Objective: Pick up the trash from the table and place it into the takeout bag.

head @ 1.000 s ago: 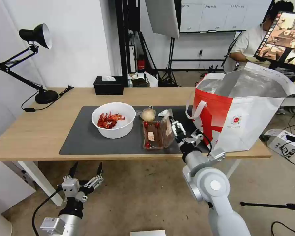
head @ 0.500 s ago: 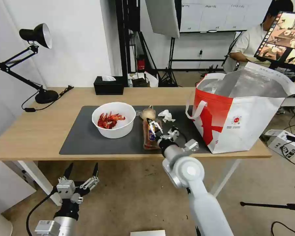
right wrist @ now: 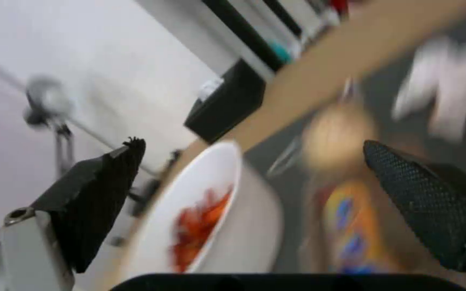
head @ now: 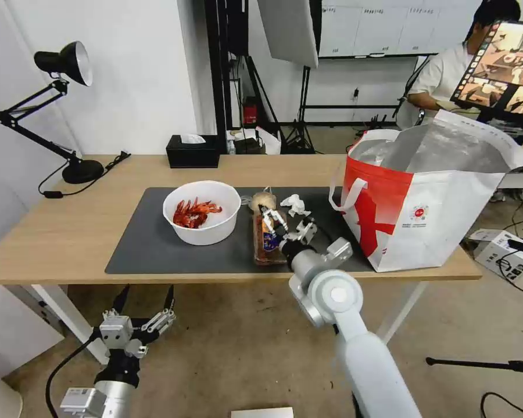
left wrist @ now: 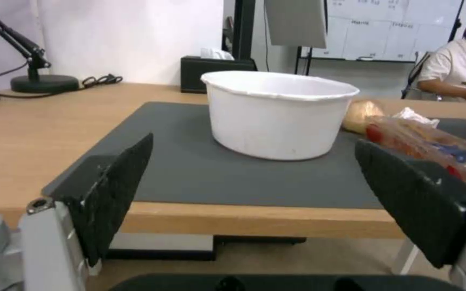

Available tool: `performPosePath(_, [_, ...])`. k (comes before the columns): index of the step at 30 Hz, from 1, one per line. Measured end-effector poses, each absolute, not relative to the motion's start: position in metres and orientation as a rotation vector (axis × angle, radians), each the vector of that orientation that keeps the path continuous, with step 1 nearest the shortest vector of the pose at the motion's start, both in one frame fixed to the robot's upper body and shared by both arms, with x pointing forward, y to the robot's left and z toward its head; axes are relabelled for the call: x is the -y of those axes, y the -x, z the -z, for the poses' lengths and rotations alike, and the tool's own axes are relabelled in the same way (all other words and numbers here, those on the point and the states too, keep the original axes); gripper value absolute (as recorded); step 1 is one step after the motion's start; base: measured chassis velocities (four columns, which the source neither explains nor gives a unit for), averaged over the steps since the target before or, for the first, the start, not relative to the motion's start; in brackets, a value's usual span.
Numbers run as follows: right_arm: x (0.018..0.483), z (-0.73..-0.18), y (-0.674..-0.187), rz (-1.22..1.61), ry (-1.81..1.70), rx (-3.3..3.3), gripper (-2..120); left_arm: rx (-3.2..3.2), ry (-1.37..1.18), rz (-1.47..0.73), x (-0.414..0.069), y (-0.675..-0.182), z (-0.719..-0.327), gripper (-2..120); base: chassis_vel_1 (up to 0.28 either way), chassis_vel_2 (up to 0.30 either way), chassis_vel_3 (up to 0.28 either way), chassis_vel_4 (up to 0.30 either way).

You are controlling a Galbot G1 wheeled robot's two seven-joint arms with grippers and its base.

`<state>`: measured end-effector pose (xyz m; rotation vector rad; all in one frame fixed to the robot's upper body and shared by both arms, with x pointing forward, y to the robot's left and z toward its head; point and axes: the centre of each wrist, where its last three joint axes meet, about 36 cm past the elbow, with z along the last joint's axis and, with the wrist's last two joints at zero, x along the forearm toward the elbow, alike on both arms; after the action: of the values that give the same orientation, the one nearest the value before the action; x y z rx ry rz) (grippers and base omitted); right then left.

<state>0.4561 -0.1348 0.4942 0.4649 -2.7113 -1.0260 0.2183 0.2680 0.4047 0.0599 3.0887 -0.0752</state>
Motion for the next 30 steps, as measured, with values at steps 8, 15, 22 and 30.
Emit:
performPosePath(8, [0.182, -0.492, -0.497, 0.148, -0.857, 3.001, 78, -3.086, -0.079, 0.078, -0.271, -0.225, -0.403, 100, 0.0, 0.0, 0.0, 0.0])
performPosePath(15, [0.196, -0.46, -0.554, -0.142, -0.999, 2.88, 37, -3.094, -0.159, 0.131, -0.279, -0.239, -0.41, 100, 0.0, 0.0, 0.0, 0.0])
performPosePath(22, [0.183, -0.456, -0.562, -0.029, -1.048, 2.755, 7, -3.094, -0.246, 0.207, -0.277, -0.242, -0.411, 100, 0.0, 0.0, 0.0, 0.0])
performPosePath(30, [0.172, -0.45, -0.568, -0.009, -0.985, 2.704, 0, -3.107, -0.293, 0.278, -0.278, -0.243, -0.413, 100, 0.0, 0.0, 0.0, 0.0])
